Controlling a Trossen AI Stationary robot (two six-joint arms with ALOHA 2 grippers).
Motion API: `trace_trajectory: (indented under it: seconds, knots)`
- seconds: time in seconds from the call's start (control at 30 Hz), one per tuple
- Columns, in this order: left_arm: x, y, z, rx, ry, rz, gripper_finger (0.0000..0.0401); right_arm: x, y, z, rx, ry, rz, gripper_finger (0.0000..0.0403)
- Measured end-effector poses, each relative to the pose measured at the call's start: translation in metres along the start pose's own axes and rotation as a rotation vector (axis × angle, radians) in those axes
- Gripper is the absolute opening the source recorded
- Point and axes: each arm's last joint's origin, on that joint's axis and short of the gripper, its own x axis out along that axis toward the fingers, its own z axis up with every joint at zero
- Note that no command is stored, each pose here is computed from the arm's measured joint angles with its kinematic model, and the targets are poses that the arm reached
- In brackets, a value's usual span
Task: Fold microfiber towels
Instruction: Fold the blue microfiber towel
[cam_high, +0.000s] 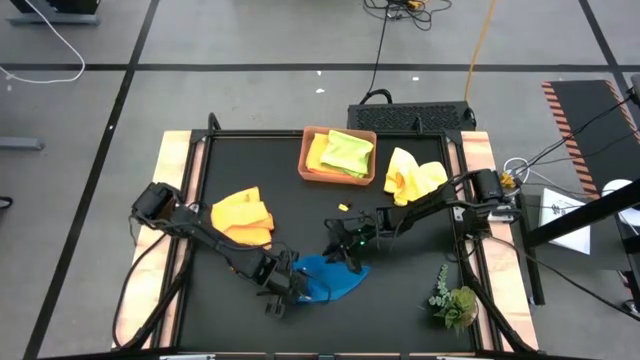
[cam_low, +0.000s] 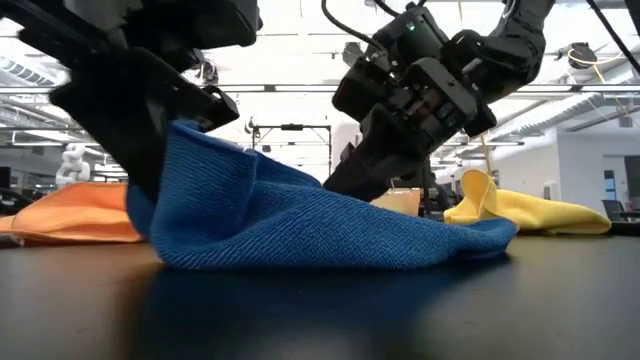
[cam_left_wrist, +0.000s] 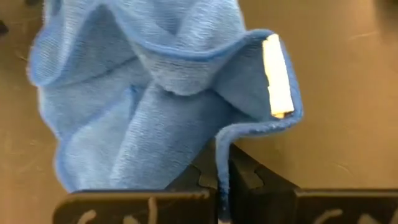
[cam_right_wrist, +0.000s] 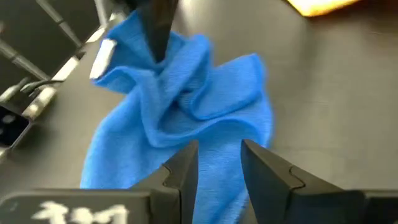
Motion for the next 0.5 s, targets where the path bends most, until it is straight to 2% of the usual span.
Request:
trace_trajectory:
  seconds: [0.17,0.27,0.5]
  knots:
    - [0.000,-0.011,-0.004,-0.048,0.007,-0.020,0.0006,0.005,0.014,0.003,-0.092,-0.041,0.056,0.0114]
    - [0.003,-0.019,-0.015,-0.053,0.050,-0.056,0.0007,0.014,0.025,0.012,-0.112,-0.093,0.089,0.0114]
    - [0.006,-0.018,-0.020,-0.129,0.058,-0.031,0.0009,0.040,0.037,0.011,-0.167,-0.014,0.115,0.0114]
